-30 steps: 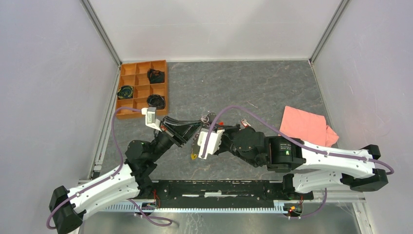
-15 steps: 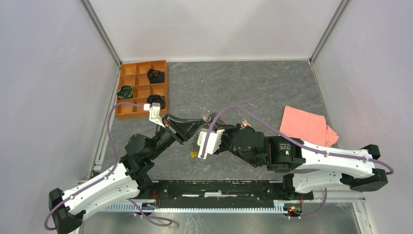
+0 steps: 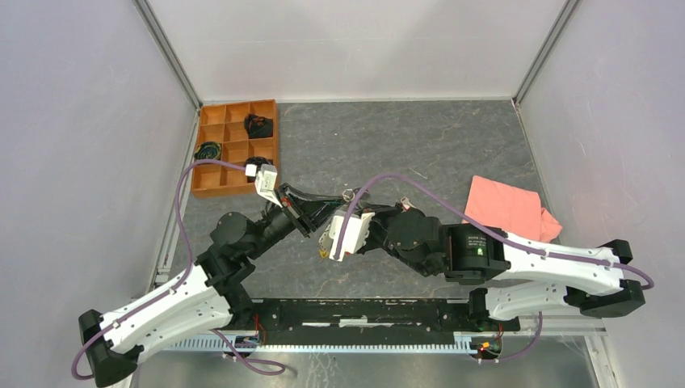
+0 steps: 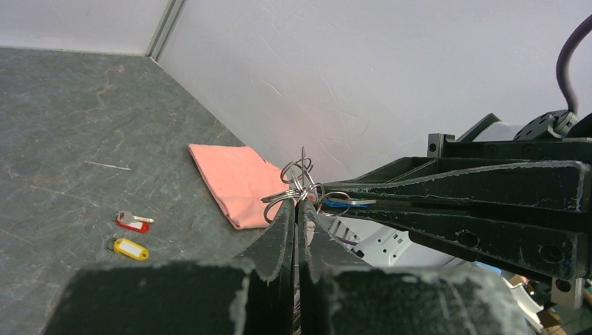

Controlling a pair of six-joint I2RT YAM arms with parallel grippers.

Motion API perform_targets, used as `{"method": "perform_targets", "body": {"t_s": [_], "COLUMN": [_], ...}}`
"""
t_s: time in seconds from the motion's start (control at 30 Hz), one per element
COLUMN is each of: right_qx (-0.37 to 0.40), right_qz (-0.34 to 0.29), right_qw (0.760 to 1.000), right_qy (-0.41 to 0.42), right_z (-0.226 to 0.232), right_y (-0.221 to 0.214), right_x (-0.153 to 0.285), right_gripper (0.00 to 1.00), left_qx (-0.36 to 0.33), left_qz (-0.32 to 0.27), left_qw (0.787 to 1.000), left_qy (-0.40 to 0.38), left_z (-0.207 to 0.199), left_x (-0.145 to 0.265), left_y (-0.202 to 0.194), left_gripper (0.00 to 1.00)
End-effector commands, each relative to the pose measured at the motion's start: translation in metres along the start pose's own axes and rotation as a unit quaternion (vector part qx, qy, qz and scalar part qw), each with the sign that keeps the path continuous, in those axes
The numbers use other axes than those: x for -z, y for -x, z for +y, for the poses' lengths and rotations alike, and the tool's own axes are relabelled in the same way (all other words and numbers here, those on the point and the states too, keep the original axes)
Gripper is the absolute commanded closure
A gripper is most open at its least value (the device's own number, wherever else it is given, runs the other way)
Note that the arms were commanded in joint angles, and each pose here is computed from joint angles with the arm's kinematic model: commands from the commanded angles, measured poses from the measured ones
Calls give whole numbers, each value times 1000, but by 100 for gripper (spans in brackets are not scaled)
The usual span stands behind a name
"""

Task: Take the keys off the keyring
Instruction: Remove the key from the keyring.

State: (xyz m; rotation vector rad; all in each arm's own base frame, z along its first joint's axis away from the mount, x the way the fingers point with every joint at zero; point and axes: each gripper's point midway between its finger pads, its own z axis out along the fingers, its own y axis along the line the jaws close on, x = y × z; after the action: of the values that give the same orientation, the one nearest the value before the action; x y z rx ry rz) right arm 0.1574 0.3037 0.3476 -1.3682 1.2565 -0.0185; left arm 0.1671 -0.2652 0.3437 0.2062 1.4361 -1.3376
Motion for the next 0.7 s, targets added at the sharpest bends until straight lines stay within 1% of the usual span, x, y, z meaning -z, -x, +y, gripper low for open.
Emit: {"method": "perform_targets", "body": {"t_s": [0.0,0.27,0.67], "right_qx": [-57,-58,-67], "right_qz": [-46,-46,-44], "right_qw": [996,996,995], "right_qy": [-51,-50,-59], "right_z": [-46,-52,-66], "right_y": [31,33,31], "right_x": [21,22,28], "right_gripper": [100,100,100], "left_qx": [-55,-78,-111], "left_qz": [33,85,138], "left_qw": [997,993,984], "left_qy": [37,-4,-30], "left_z": [20,8,4], "left_x": [-2,-6,-4], "left_y": [-10,-26,-42], "left_gripper": [98,98,98]}}
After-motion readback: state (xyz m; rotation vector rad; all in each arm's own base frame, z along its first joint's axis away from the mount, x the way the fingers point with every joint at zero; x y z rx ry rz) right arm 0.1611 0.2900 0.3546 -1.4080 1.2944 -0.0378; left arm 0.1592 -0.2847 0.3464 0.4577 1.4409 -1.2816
